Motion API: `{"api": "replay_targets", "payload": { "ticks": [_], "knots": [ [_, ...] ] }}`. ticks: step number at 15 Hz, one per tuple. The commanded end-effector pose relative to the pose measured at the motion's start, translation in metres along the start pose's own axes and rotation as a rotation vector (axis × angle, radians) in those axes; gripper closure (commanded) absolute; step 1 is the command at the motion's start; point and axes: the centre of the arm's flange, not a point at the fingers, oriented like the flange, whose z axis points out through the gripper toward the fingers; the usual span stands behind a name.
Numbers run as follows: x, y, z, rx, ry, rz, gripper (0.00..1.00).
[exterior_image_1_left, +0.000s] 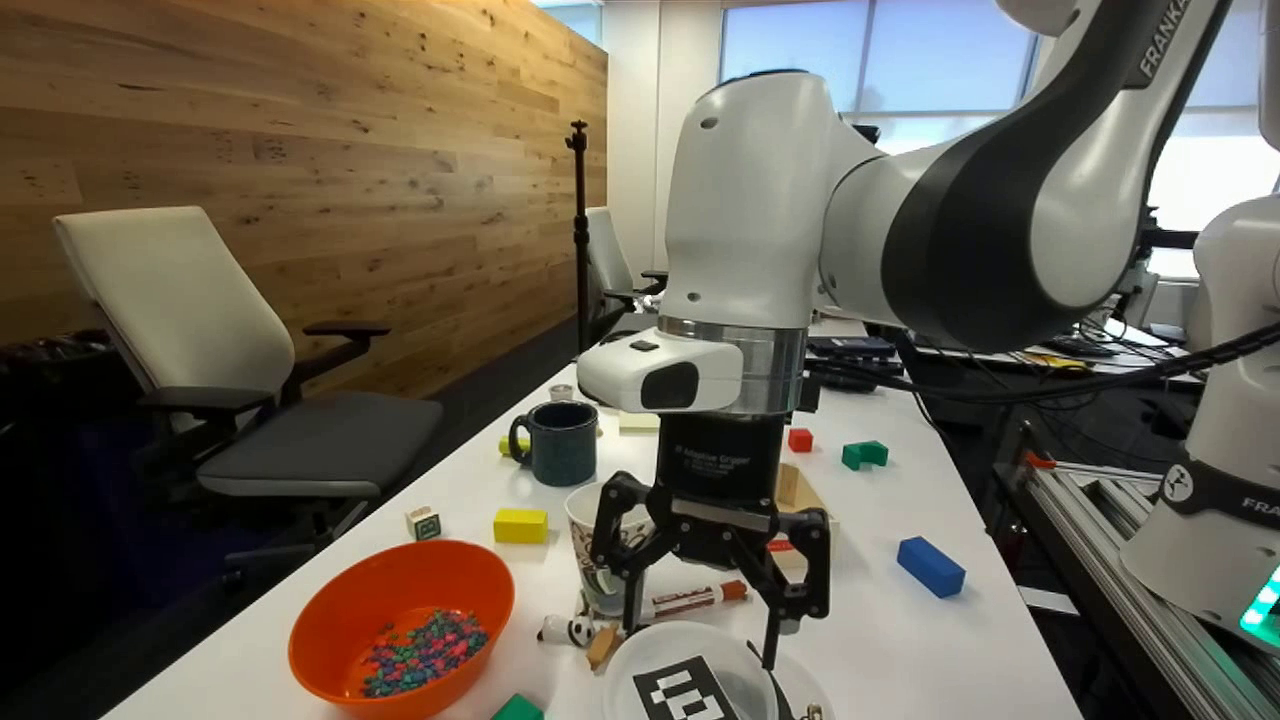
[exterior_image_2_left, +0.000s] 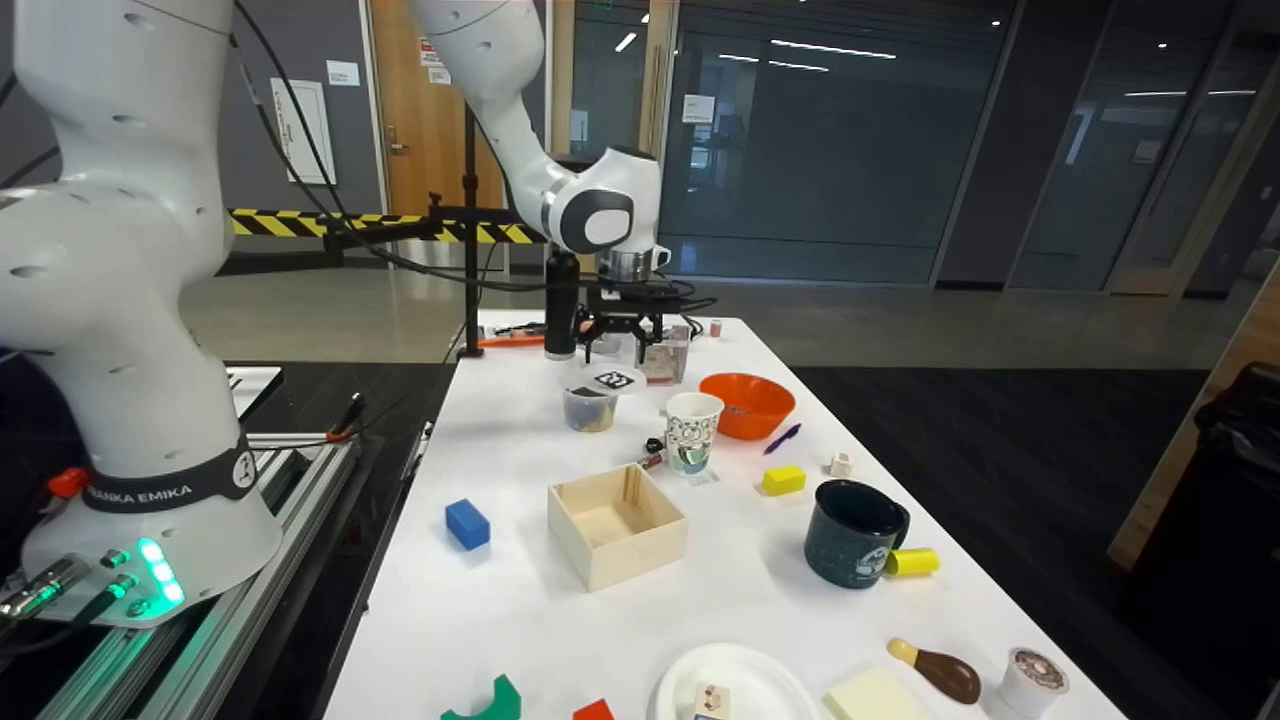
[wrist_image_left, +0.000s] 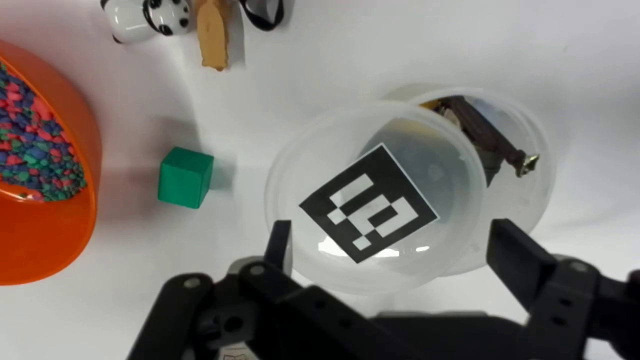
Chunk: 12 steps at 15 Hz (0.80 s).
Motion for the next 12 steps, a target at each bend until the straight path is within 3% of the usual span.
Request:
{"api": "replay_targets", "payload": {
  "ticks": [1, 3, 4, 7, 9, 11, 12],
  "knots": [
    [0.0, 0.012, 0.003, -0.016, -0.017, -0.019, 0.0],
    [0.001, 0.015, 0.005, -0.016, -0.024, -0.02, 0.04],
    [0.001, 0.016, 0.006, -0.015, -0.025, -0.022, 0.15],
    [0.006, 0.02, 0.013, -0.007, -0.026, -0.029, 0.23],
    [0.008, 0.023, 0.019, -0.002, -0.022, -0.04, 0.06],
    [0.01, 0.025, 0.025, 0.005, -0.02, -0.048, 0.0],
    [0.011, 0.026, 0.027, 0.007, -0.019, -0.052, 0.07]
  ]
}}
